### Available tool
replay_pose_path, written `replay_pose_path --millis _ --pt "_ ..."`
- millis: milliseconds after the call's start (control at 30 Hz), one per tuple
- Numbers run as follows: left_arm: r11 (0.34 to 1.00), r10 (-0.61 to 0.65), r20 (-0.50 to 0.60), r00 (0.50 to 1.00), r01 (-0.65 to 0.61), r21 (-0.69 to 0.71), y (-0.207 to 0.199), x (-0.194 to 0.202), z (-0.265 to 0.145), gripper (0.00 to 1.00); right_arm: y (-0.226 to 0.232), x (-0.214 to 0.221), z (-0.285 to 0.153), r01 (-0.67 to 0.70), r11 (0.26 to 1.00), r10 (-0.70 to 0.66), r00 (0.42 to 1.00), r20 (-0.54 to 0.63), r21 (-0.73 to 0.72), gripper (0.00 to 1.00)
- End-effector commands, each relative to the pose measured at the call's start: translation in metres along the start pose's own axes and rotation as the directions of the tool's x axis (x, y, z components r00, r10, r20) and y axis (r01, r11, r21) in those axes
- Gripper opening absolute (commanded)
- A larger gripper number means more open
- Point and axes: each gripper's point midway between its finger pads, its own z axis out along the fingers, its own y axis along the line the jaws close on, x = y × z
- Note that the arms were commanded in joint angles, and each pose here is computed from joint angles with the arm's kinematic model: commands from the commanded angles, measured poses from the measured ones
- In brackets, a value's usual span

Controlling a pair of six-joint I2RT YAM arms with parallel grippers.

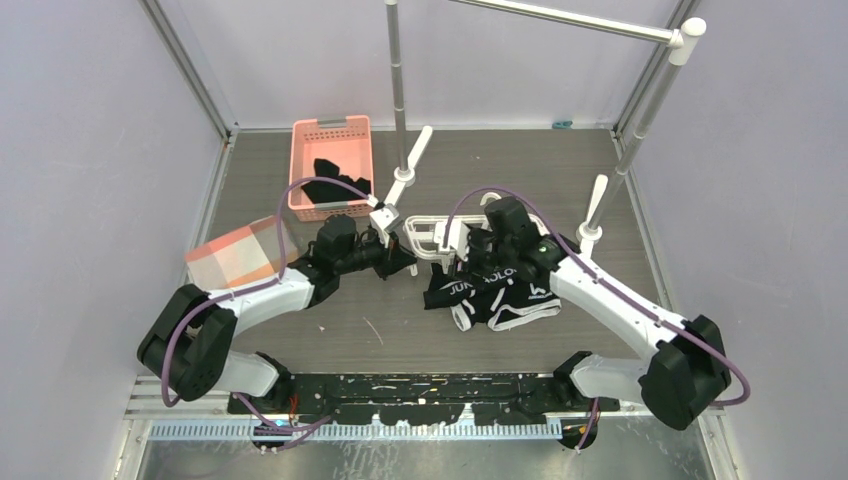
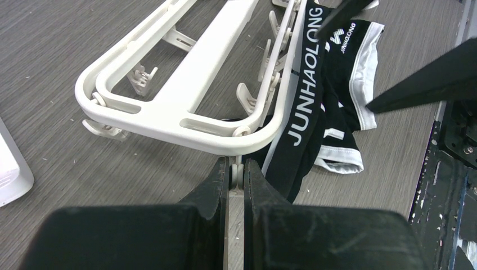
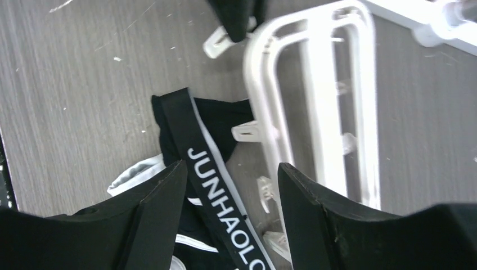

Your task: Clip the underwear to the hanger

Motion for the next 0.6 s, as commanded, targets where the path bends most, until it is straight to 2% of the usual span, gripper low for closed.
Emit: replay_pose_path --millis 0,233,367,567 --pt "0.998 0.064 0.111 0.992 -0.065 0.001 -0.004 -0.043 -0.003 0.0 -0.015 -0.03 -0.019 -0.016 0.999 0.009 0.992 0.125 0.05 0.67" --pt "0.998 0.056 0.102 0.993 -0.052 -0.044 0.004 -0.039 -0.003 0.0 0.01 -0.011 0.01 -0.002 0.99 0.015 0.996 0.088 -0.144 0.67" --pt "0.996 0.045 0.079 0.996 -0.039 -0.081 0.012 -0.033 -0.001 0.0 0.0 0.017 0.028 -0.036 0.992 0.033 0.999 -0.03 -0.124 0.65" --pt "0.991 0.046 0.07 0.996 -0.036 -0.13 0.02 -0.029 -0.004 0.0 -0.014 0.035 0.037 -0.039 0.997 0.031 0.993 -0.115 -0.072 0.65"
